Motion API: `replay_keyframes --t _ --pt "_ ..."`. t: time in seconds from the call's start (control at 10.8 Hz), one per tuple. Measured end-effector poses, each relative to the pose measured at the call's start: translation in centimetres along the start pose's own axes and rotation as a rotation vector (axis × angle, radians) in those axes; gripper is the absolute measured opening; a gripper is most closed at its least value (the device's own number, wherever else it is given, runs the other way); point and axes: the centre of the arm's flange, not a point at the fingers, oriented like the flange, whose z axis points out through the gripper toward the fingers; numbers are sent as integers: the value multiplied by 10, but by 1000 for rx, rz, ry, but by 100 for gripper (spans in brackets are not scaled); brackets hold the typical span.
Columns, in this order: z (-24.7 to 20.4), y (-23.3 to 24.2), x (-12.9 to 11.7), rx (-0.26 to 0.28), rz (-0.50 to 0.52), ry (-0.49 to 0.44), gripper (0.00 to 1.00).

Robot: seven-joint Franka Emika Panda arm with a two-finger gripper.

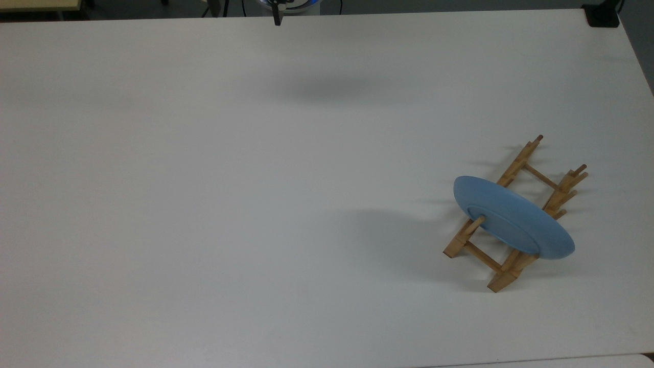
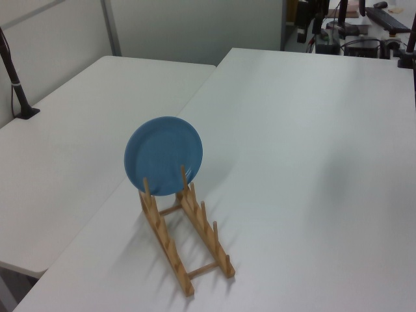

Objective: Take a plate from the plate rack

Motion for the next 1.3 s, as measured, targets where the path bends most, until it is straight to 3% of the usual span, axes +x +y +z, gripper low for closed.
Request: replay_keyframes --t 0.37,0.65,1.02,1.3 --pt "-10 3 1 -29 -19 25 100" --pt "-4 -6 1 -67 -238 14 100" --pt "3 -67 -8 -229 -417 20 100" --pt "2 -117 1 -228 -407 87 100"
